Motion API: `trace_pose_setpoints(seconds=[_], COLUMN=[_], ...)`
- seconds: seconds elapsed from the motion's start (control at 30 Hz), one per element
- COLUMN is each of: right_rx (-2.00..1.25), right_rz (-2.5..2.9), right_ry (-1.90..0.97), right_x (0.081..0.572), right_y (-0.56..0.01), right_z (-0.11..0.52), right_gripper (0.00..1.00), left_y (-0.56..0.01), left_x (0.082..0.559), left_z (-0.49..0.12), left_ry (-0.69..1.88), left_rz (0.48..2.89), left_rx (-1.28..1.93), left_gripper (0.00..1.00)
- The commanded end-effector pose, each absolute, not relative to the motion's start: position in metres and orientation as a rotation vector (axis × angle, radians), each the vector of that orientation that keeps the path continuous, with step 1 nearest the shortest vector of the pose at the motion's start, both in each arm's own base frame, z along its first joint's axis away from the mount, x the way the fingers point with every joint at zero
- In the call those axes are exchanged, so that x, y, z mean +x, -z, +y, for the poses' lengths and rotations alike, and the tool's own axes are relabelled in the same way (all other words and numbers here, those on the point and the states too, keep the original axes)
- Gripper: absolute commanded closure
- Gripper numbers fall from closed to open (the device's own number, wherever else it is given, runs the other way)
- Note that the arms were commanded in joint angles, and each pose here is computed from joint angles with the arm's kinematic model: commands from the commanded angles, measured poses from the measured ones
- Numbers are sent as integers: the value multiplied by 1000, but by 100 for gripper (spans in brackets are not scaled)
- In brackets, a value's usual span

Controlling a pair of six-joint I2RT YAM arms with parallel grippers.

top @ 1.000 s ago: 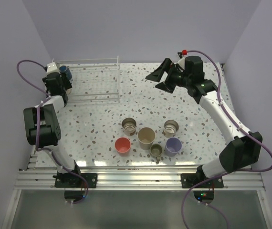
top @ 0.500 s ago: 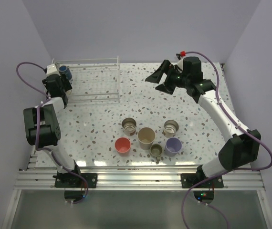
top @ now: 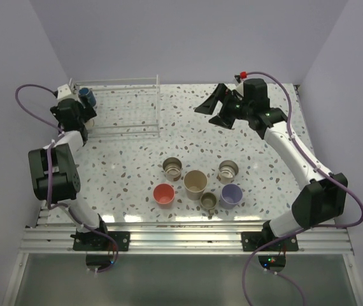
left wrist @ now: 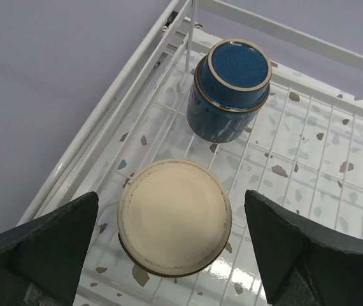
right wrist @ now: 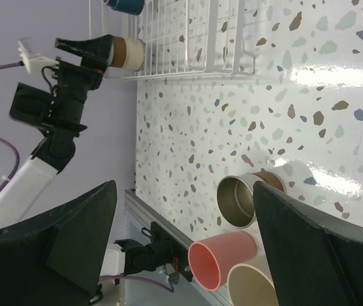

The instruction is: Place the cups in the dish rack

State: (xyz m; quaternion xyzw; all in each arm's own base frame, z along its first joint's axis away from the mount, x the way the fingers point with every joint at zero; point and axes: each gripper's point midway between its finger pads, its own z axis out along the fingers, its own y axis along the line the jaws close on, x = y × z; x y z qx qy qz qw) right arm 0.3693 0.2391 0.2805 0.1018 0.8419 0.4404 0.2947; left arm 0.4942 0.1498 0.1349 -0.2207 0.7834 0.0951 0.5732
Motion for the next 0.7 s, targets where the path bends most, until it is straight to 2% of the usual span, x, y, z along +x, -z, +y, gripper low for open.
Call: trace_pose_setpoints(seconds=[0.0,0.2,0.33,0.5,0.67], right_rx=[215,131,17,-204,-278], right_rz=[2200,2483,2583,2708,2762], right_ry=[-1107,-871,-727,-569,-562], right_x=[367,353,341,314,299], right_y=[-295,-239,-210,-172,-139], right_z=[236,236,245,274,288], right_gripper=[9,12,13,15,19], left_y=[-186,-237,-272,-265,-247], left_x=[489,465,449,426,397], left_z=[148,150,129,100,66], left_ry=[-167,-161,-29,137,206], left_rz=[1724,1672,1617,1652,1742], left_rx=[-545,-671,-681,-735,-726], left_gripper=[0,0,0,0,2])
